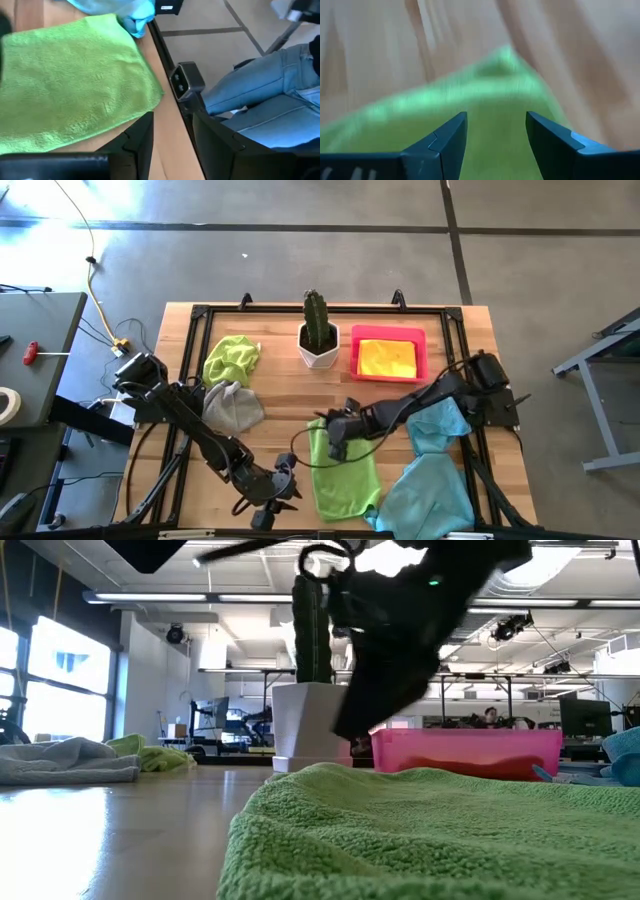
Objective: Fold microfiber towels
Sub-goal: Fold the bottom green microfiber towel
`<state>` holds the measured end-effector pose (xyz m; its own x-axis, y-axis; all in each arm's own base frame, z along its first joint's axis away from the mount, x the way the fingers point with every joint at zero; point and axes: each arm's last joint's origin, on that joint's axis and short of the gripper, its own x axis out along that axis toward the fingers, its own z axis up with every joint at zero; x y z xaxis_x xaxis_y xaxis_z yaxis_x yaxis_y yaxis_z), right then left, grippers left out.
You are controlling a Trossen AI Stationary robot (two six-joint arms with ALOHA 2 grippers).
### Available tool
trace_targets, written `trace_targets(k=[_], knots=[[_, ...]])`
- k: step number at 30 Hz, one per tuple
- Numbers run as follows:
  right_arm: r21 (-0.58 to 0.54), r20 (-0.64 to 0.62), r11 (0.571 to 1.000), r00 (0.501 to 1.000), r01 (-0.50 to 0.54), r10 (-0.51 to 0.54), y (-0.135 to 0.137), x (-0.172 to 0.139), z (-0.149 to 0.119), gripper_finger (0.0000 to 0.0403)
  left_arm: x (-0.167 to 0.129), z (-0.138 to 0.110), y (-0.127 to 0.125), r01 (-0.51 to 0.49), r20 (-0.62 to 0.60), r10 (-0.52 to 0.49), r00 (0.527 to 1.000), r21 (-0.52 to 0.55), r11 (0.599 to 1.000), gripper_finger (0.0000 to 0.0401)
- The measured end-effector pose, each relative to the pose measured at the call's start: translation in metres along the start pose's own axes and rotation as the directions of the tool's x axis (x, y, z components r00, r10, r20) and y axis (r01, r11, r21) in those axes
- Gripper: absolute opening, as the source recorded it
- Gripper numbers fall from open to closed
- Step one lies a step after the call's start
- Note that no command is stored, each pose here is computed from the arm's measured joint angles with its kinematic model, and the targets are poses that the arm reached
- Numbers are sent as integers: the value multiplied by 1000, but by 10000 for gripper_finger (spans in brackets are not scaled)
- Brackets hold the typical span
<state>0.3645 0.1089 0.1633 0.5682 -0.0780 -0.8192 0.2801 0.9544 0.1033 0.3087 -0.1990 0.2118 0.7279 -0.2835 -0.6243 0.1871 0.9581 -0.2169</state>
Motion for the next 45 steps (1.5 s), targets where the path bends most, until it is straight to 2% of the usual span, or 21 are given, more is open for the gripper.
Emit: trace_targets(k=[5,10,16,23,26,30,34,37,42,45], knots=[[55,-128,997,991,55,-47,13,3,-27,197,0,0,0,-8,4,8,1000,0,1000,129],[45,-95,996,993,71,-66,17,23,-33,197,0,1,1,-21,13,21,1000,-2,1000,129],[16,26,999,999,32,-33,9,50,-18,197,0,1,1,-24,20,24,1000,-6,1000,129],[-34,178,999,984,6,0,-15,69,8,197,0,2,1,-25,21,25,999,-6,1000,129],[-38,185,999,982,-17,24,-23,64,17,197,0,1,1,-25,20,25,999,-4,1000,129],[-69,161,991,979,-117,127,-16,46,23,197,0,0,2,-30,10,30,1000,-1,1000,129],[-190,76,960,972,-205,222,6,22,12,197,0,-1,2,-35,-5,35,999,3,999,129],[-313,-48,920,971,-236,233,25,7,-9,197,0,-2,1,-33,-6,33,999,45,998,129],[-495,-223,835,964,-239,144,49,-9,-52,197,14,-12,2,-42,-20,46,999,158,987,129],[-585,-228,788,971,-191,66,59,-16,-68,197,26,-19,6,-66,-36,74,997,177,982,129]])
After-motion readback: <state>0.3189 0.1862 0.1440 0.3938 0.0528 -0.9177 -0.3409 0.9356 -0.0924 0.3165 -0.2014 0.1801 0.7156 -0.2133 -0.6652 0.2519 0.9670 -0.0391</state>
